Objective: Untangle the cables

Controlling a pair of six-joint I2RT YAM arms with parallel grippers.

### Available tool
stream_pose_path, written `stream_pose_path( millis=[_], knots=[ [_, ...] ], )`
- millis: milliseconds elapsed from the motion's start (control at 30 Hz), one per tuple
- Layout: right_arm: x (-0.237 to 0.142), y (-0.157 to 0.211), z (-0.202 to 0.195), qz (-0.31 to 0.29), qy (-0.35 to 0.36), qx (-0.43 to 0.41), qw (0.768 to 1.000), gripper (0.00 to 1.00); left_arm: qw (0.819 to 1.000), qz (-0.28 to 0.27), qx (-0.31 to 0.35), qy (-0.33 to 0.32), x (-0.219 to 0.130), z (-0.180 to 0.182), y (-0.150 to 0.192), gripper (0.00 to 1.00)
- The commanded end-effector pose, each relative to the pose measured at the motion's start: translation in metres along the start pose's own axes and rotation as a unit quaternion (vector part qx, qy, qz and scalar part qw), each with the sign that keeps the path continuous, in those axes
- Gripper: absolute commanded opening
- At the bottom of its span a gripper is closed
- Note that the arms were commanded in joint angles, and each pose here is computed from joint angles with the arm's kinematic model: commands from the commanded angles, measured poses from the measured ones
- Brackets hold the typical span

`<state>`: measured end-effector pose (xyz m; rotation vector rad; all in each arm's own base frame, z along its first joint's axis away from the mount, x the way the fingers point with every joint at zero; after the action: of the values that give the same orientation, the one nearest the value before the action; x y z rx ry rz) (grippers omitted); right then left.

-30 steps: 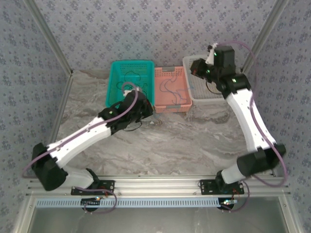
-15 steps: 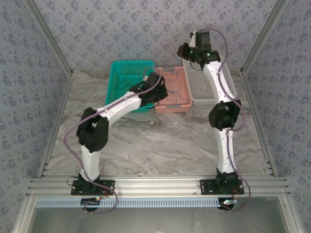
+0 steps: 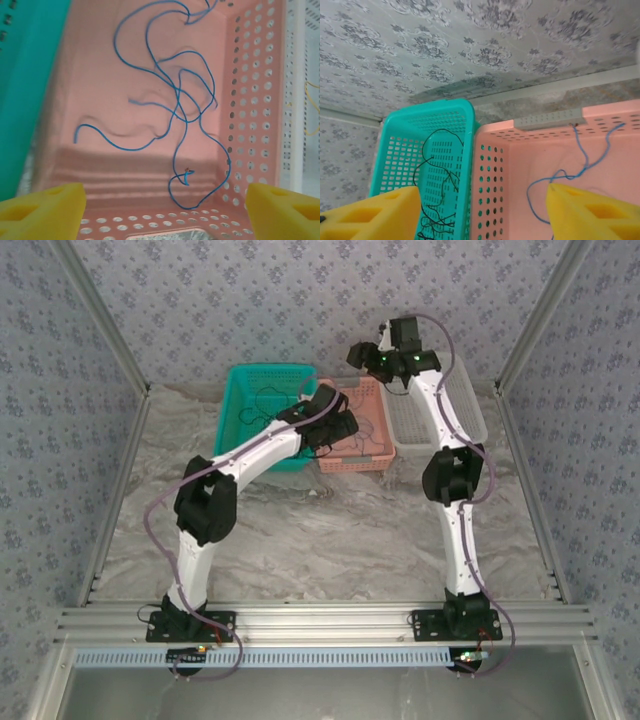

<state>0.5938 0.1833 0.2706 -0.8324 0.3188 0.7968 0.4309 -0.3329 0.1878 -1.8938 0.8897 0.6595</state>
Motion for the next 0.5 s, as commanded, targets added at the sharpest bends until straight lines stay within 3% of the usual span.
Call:
stream_pose_path(
  millis=[0, 33, 67, 133, 167, 300, 367, 467],
  knots=[
    [-0.098, -0.037, 0.030, -0.090, 0.043, -0.019, 0.995, 0.73, 0.998, -0.055, -0.017, -0.017, -0.082, 0.006, -0.039, 0.84],
    [-0.112, -0.039, 0.030, -0.102, 0.056, -0.016, 0.993, 0.76, 0.998, -0.057, -0.017, -0.027, -0.092, 0.012, -0.041, 0.84],
    [-0.128, -0.039, 0.032, -0.119, 0.067, -0.014, 0.991, 0.97, 0.997, -0.066, -0.017, -0.037, -0.106, 0.020, -0.046, 0.84],
    [-0.159, -0.036, 0.031, -0.151, 0.094, -0.014, 0.984, 0.99, 0.995, -0.083, -0.023, -0.050, -0.133, 0.039, -0.055, 0.87],
    [-0.174, -0.031, 0.027, -0.169, 0.119, -0.008, 0.978, 0.99, 0.994, -0.095, -0.032, -0.049, -0.146, 0.049, -0.060, 0.99],
    [-0.230, 0.001, 0.013, -0.217, 0.206, -0.034, 0.953, 0.99, 0.988, -0.138, -0.050, -0.037, -0.189, 0.089, -0.061, 0.99],
    [-0.249, 0.023, 0.015, -0.215, 0.206, -0.062, 0.953, 0.99, 0.985, -0.145, -0.062, -0.071, -0.206, 0.117, -0.050, 0.99],
    [-0.274, 0.060, -0.005, -0.196, 0.264, -0.079, 0.941, 0.99, 0.982, -0.126, -0.066, -0.120, -0.215, 0.162, -0.019, 0.99]
  ],
)
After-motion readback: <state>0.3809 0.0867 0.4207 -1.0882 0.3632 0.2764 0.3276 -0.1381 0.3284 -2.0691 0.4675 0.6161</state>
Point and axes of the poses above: each hand's point on the last joint's axis, 136 mm out from that joint toward the fingers, its own x axis out along the fingers, its own z axis along the line the jaws close on, y = z × x, the point moved 3 cm from there along -x, back along the fingers, and after that the axes turned 5 degrees about x, right-handed, at the moved point
